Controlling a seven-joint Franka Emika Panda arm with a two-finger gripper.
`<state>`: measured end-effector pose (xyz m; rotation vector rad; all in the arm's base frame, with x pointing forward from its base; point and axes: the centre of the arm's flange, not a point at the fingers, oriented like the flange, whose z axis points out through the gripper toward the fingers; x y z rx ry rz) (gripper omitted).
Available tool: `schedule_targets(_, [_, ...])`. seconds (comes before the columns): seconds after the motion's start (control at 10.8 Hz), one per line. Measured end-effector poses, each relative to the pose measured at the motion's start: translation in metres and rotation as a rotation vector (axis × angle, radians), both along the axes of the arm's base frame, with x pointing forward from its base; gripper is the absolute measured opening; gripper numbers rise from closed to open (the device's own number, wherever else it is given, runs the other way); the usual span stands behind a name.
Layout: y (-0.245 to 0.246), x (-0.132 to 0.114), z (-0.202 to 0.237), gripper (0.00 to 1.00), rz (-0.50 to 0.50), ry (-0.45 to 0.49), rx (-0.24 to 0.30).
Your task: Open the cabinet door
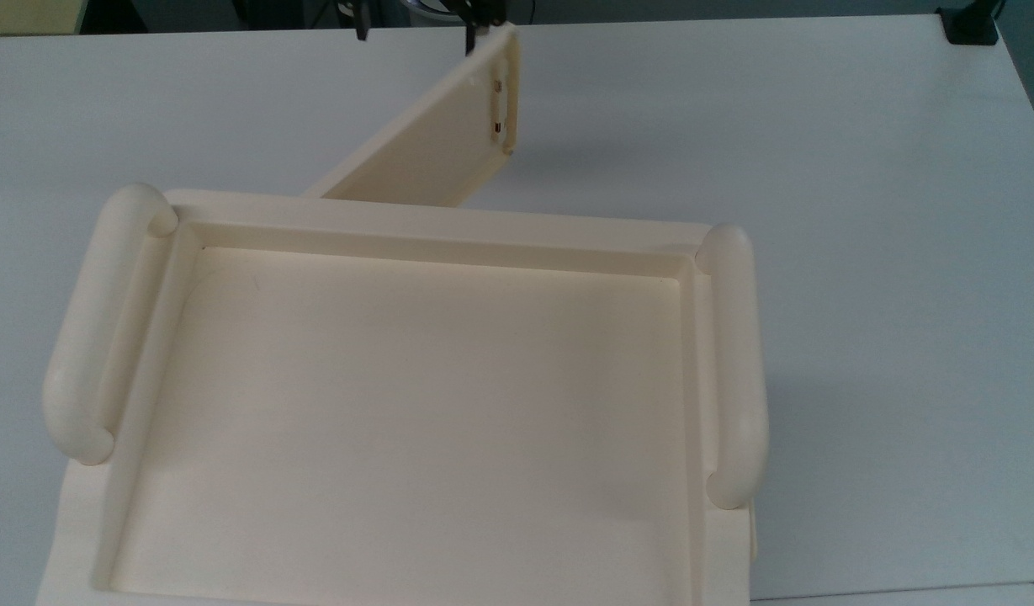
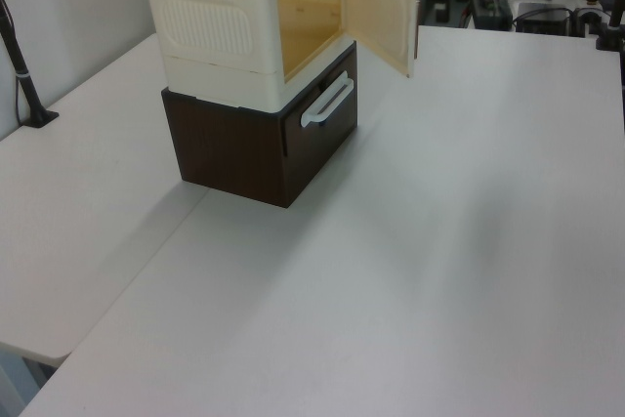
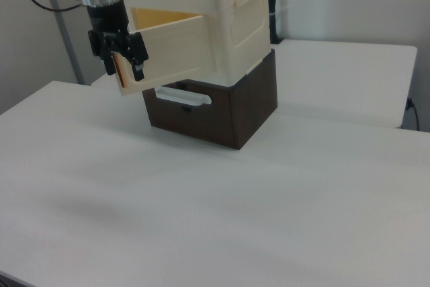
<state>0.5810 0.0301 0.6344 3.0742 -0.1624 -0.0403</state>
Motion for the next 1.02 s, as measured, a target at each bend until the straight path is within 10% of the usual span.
schedule_targets(1.02, [-0.059,-0.021,0.022,1.00,0.004,0.024,0.010])
